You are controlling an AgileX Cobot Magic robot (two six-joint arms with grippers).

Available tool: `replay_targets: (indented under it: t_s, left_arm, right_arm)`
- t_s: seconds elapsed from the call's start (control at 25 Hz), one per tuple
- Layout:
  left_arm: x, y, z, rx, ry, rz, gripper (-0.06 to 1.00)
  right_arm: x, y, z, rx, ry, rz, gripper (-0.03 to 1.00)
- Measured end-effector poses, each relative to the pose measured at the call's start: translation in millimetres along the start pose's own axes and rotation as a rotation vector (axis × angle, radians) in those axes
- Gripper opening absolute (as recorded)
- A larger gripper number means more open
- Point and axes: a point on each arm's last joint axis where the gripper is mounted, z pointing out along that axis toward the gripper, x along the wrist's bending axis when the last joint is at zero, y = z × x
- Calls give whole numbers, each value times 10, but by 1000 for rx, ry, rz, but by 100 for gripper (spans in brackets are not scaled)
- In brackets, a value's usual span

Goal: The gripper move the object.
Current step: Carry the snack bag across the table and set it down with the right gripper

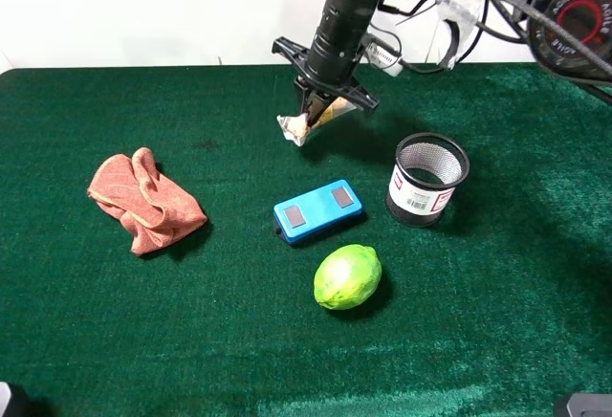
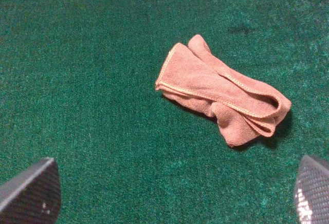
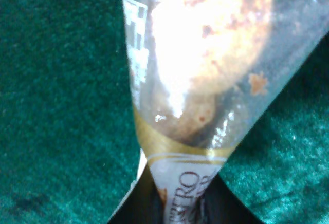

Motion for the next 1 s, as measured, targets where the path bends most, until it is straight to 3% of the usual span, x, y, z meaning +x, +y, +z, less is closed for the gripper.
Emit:
replay_targets:
  t_s: [1.0]
  left_arm:
    - [0,0,0,0,0,0,91]
  right_arm:
    - [15,-202,-944,-62,20,-322,5]
